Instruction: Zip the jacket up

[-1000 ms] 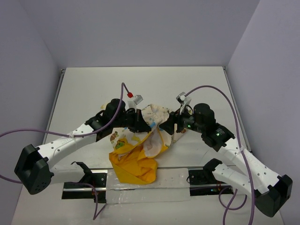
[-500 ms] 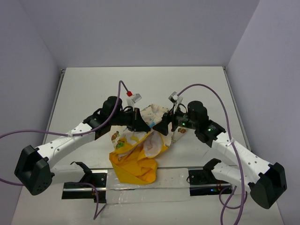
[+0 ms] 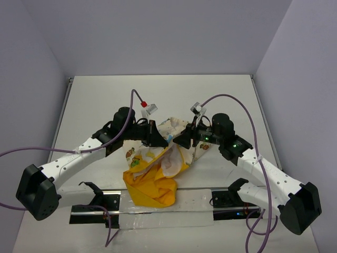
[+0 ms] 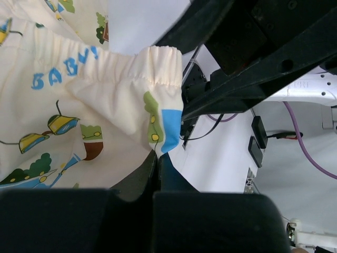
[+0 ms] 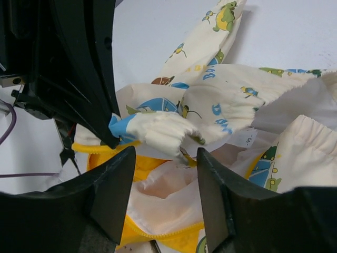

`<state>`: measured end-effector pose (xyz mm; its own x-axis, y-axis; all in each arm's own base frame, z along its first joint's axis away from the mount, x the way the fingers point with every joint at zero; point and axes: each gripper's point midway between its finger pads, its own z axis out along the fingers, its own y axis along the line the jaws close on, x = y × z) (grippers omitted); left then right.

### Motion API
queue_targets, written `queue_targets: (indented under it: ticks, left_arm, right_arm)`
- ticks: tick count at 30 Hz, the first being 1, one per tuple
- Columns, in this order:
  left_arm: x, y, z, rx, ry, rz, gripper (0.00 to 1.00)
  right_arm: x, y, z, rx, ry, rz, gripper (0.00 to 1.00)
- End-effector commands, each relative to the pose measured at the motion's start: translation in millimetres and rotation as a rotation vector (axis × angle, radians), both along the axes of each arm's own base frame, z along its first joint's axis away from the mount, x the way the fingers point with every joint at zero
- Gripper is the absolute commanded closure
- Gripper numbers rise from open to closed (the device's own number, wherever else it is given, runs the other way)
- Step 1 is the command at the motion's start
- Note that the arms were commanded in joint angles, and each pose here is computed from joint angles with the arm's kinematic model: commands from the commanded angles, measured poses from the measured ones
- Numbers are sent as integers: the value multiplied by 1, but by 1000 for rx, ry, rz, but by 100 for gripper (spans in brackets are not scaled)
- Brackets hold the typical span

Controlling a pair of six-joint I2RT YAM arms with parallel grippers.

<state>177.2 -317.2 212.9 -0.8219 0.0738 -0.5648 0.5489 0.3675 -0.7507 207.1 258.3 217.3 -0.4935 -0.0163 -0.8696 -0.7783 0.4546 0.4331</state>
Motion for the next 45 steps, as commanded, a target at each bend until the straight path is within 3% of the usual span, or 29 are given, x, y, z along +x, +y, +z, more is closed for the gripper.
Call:
queue_targets:
  ticks: [1, 5, 18, 21, 23, 28, 30, 31, 32, 33, 36, 45]
  left_arm:
    - [6, 1, 12, -36, -54, -5, 100]
    - [6, 3, 6, -24, -49, -5, 100]
    - [-1, 6, 1, -30, -47, -33, 100]
    - [0, 6, 3, -35, -54, -31, 100]
    - [-1, 5, 3, -38, -56, -35, 100]
    - [-3, 7, -1, -32, -57, -43, 100]
    - [-4, 8, -2, -27, -68, -45, 75]
    - [-4, 9, -1, -29, -82, -46, 47]
    - [-4, 10, 0, -32, -93, -46, 30]
    - [-4, 11, 2, -34, -109, -42, 20]
    - [1, 16, 9, -32, -161, -4, 8]
    - [25, 15, 22, -49, -331, 68, 9]
  right_arm:
    - [-6, 0, 14, 33, -43, 31, 50]
    - [-4, -1, 17, 41, -50, 14, 57]
    - [2, 0, 27, 78, -70, -18, 66]
    - [3, 2, 26, 79, -61, -16, 78]
    - [5, 1, 27, 82, -62, -26, 99]
    - [7, 0, 27, 86, -56, -43, 100]
    - [8, -1, 24, 75, -49, -54, 100]
    - [8, -1, 23, 71, -46, -55, 100]
    - [8, -2, 23, 66, -43, -57, 100]
    - [8, -2, 22, 59, -38, -54, 100]
    - [5, -1, 22, 48, -29, -38, 100]
    - [0, 1, 21, 34, 27, 22, 100]
